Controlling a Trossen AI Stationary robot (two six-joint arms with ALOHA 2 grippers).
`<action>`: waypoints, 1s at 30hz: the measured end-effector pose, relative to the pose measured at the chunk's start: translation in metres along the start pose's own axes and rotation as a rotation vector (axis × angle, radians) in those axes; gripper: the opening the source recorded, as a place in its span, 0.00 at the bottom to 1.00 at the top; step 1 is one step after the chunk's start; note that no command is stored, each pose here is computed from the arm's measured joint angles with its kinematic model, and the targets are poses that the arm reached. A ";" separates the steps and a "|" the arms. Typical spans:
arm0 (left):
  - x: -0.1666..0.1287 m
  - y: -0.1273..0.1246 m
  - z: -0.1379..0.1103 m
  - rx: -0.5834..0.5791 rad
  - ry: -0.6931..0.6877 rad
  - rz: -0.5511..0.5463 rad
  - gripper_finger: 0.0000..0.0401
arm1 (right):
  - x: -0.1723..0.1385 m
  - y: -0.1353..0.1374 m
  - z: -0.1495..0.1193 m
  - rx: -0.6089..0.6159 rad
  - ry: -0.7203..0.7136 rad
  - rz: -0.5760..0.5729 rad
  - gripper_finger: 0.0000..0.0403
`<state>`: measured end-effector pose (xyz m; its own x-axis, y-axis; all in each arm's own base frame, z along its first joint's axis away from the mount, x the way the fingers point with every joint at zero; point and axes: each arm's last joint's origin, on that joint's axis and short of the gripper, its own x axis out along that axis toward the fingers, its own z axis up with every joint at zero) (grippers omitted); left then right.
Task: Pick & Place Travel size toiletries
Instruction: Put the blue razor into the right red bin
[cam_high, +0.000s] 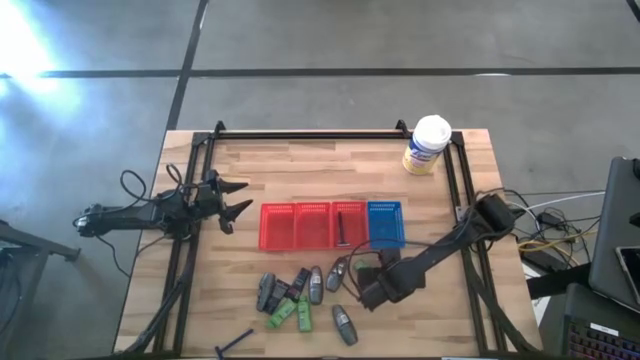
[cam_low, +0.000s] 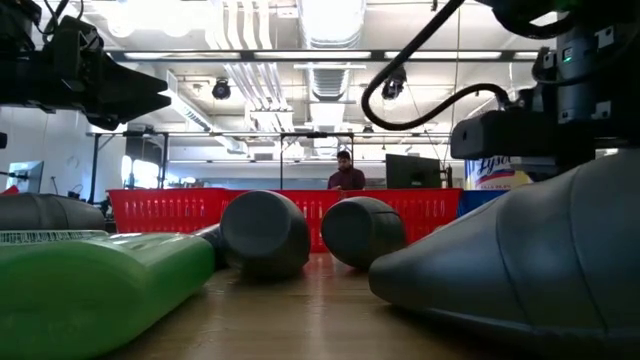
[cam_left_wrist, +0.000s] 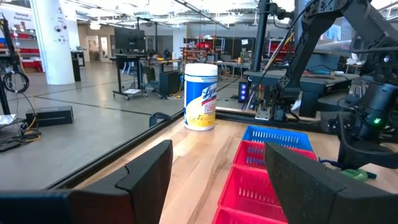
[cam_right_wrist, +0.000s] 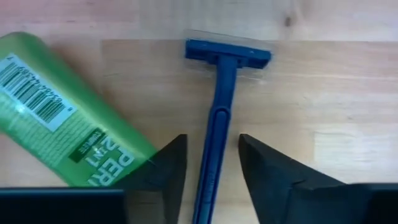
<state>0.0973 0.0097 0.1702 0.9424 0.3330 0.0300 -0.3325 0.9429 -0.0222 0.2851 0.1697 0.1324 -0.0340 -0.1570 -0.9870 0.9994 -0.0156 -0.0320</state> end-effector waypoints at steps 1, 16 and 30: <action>0.000 0.000 0.000 0.000 0.000 0.000 0.65 | 0.002 0.000 0.000 -0.020 0.001 0.011 0.30; 0.000 0.000 0.000 0.000 0.000 0.000 0.65 | -0.015 0.003 -0.019 -0.106 0.098 0.023 0.06; 0.000 0.000 0.000 0.000 0.000 0.000 0.65 | -0.089 0.048 -0.013 -0.165 -0.030 0.372 0.07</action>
<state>0.0973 0.0097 0.1701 0.9424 0.3332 0.0297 -0.3327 0.9428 -0.0221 0.3364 0.1956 0.2161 0.3321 -0.1506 -0.9312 0.9317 0.2062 0.2989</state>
